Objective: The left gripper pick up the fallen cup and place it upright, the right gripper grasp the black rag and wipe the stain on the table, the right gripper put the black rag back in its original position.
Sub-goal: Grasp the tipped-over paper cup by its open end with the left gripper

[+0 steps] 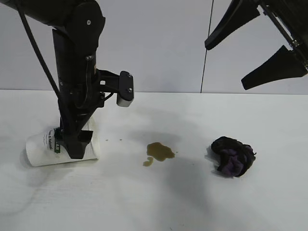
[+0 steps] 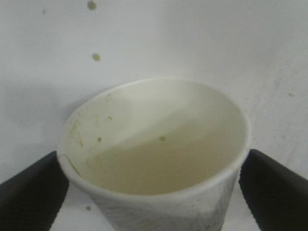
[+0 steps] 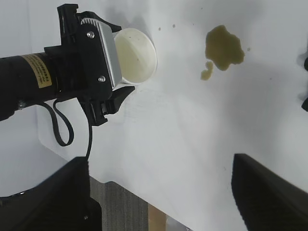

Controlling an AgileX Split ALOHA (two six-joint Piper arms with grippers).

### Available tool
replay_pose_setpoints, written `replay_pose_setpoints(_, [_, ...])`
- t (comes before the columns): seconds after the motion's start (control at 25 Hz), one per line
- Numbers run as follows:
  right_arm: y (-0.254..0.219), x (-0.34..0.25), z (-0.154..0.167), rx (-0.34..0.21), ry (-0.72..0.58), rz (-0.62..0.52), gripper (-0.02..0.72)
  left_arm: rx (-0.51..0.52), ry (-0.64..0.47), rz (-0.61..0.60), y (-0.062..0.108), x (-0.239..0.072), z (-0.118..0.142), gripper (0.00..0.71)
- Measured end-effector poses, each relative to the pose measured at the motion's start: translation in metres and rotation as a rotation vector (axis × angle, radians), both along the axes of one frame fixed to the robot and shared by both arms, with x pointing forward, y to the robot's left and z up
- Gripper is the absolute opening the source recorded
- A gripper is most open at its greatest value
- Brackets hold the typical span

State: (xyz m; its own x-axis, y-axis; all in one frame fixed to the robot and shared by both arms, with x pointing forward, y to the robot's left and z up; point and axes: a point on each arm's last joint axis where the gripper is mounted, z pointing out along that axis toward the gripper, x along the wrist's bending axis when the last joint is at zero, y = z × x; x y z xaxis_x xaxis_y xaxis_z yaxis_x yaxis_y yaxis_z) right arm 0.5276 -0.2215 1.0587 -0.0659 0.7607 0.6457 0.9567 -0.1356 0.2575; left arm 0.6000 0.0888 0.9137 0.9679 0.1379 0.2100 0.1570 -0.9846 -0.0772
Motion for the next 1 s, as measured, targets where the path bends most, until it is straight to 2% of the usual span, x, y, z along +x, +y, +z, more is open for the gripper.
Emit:
replay_pose_setpoints(0.2, [-0.0001,0.0001,0.0000,-0.001,-0.001,0.000,0.558,-0.007,0.002,0.050,-0.0006,0.0008,-0.0068,0.694])
replay_pose_setpoints(0.44, [-0.0001,0.0001,0.0000,-0.001,-0.001,0.000,0.558,-0.008,0.001,0.056,-0.0006,0.0008,-0.0068,0.691])
replay_pose_setpoints(0.64, [-0.0001,0.0001,0.0000,-0.001,-0.001,0.000,0.558,-0.005,0.005,0.063,-0.0002,0.0003,-0.0069,0.619])
replay_pose_setpoints(0.88, [-0.0001,0.0001,0.0000,-0.001,-0.001,0.000,0.558,0.003,0.014,0.066,0.0005,-0.0005,-0.0069,0.594])
replay_pose_setpoints(1.0, [-0.0001,0.0001,0.0000,-0.001,-0.001,-0.001,0.558,0.001,0.019,0.072,0.0002,-0.0008,-0.0059,0.541])
